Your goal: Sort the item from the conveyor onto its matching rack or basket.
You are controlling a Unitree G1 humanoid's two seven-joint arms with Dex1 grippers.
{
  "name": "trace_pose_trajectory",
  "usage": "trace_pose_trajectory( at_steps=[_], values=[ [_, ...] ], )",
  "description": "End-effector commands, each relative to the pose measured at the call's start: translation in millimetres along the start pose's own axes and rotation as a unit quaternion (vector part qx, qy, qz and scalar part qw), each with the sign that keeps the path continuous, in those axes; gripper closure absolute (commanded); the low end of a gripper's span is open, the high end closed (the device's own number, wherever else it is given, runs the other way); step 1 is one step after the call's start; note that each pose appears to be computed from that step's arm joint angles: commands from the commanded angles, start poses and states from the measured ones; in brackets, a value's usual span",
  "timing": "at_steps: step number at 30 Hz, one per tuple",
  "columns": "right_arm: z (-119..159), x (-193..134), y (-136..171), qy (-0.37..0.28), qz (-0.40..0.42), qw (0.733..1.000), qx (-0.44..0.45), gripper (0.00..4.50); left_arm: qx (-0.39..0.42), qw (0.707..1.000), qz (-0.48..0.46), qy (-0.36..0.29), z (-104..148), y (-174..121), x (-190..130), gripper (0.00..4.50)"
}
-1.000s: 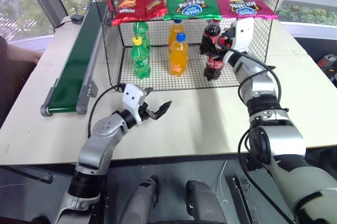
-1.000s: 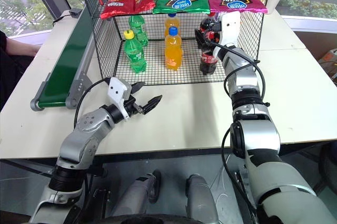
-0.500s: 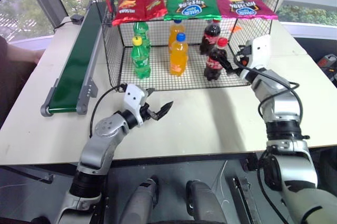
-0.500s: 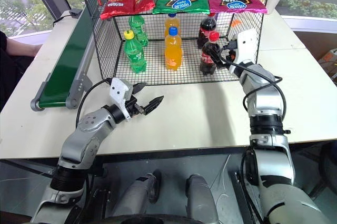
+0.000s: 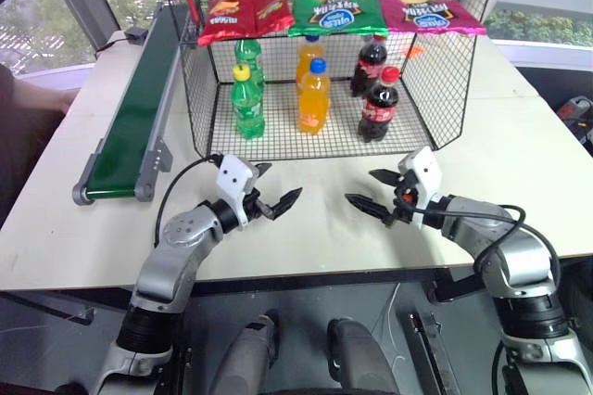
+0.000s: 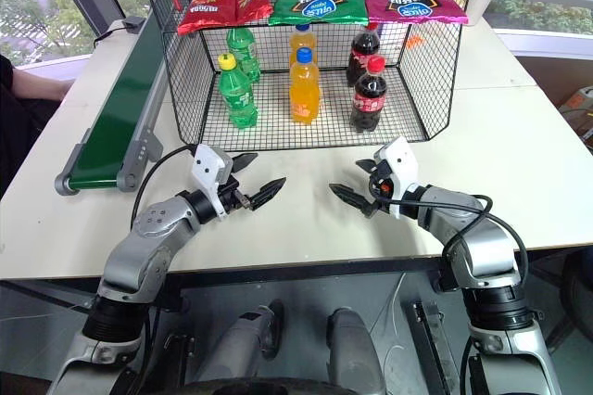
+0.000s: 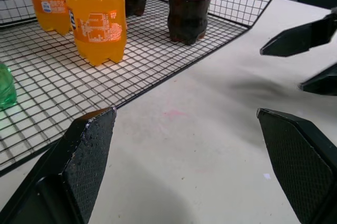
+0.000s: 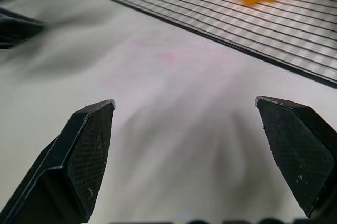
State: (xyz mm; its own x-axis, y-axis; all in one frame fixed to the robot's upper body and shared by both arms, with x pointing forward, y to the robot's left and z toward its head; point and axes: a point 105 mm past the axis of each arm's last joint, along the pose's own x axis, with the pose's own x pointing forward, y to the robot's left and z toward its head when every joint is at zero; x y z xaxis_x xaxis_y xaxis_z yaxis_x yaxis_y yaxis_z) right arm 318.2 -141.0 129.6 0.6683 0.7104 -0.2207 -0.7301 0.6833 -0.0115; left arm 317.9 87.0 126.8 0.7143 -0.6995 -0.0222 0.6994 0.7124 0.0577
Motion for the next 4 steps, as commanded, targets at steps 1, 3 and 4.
trace_pose_trajectory(
  at_steps=[1, 3, 4],
  values=[
    [10.8, 2.9, 8.8, -0.023, 0.008, 1.0, -0.002, 0.06, 0.011, 1.0, 0.005, -0.003, 4.2, 0.1, -2.7, 0.0],
    [7.8, 4.3, 10.4, -0.019, 0.009, 1.0, 0.0, 0.06, 0.01, 1.0, 0.008, 0.001, 2.0, 1.4, -3.9, 0.0],
    [6.9, 4.8, 10.7, -0.018, 0.009, 1.0, 0.001, 0.06, 0.013, 1.0, 0.008, 0.002, 1.7, 2.1, -4.3, 0.0]
  ],
)
